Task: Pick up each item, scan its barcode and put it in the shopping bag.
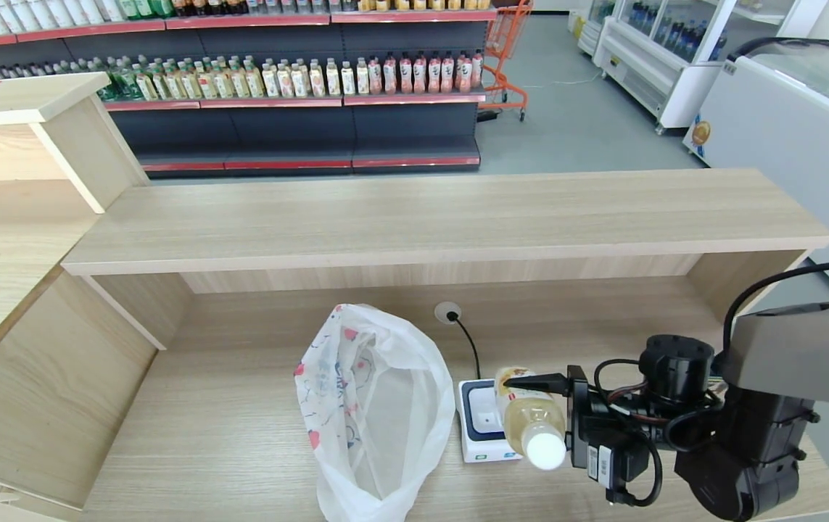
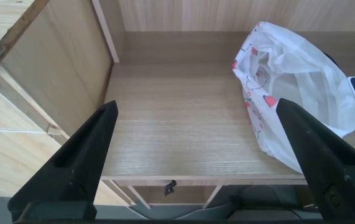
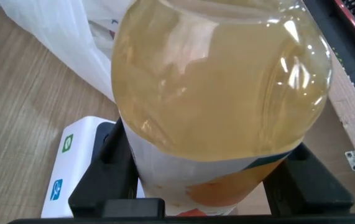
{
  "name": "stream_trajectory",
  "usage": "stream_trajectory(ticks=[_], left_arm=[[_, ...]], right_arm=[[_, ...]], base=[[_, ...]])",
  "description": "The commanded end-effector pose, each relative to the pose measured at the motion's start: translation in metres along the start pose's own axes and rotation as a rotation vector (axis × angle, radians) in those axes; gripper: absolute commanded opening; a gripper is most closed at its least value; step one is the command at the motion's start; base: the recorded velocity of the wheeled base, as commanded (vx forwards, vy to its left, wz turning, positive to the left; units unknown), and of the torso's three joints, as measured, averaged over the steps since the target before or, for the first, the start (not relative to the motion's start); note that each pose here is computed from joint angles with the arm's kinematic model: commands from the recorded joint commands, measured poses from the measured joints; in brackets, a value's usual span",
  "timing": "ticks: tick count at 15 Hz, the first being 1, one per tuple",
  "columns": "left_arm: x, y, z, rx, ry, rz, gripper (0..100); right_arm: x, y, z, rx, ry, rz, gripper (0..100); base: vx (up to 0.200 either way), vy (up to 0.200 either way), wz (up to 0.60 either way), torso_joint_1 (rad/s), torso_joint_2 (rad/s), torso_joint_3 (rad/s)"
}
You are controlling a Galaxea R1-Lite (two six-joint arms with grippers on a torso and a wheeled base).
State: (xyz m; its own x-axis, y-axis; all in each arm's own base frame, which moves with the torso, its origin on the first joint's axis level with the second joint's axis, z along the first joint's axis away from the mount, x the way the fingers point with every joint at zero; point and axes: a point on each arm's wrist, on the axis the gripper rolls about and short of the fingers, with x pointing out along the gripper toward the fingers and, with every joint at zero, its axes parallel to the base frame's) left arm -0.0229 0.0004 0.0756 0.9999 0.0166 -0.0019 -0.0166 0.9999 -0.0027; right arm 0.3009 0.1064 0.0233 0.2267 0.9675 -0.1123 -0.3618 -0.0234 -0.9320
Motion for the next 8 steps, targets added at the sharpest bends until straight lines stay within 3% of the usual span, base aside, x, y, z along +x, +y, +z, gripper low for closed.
stream_trajectory(ticks=[1,8], left_arm=[[0.0,0.0,0.0,0.0,0.0,0.0,100],[0.0,0.0,0.0,0.0,0.0,0.0,100]], right_arm=[[0.006,0.01,-0.012,0.011,0.003,0.01,0],[0.026,0.02,-0.025,-0.003,-0.055,0.023,0]], base=[[0.0,0.0,0.0,0.0,0.0,0.0],[0.0,0.0,0.0,0.0,0.0,0.0]])
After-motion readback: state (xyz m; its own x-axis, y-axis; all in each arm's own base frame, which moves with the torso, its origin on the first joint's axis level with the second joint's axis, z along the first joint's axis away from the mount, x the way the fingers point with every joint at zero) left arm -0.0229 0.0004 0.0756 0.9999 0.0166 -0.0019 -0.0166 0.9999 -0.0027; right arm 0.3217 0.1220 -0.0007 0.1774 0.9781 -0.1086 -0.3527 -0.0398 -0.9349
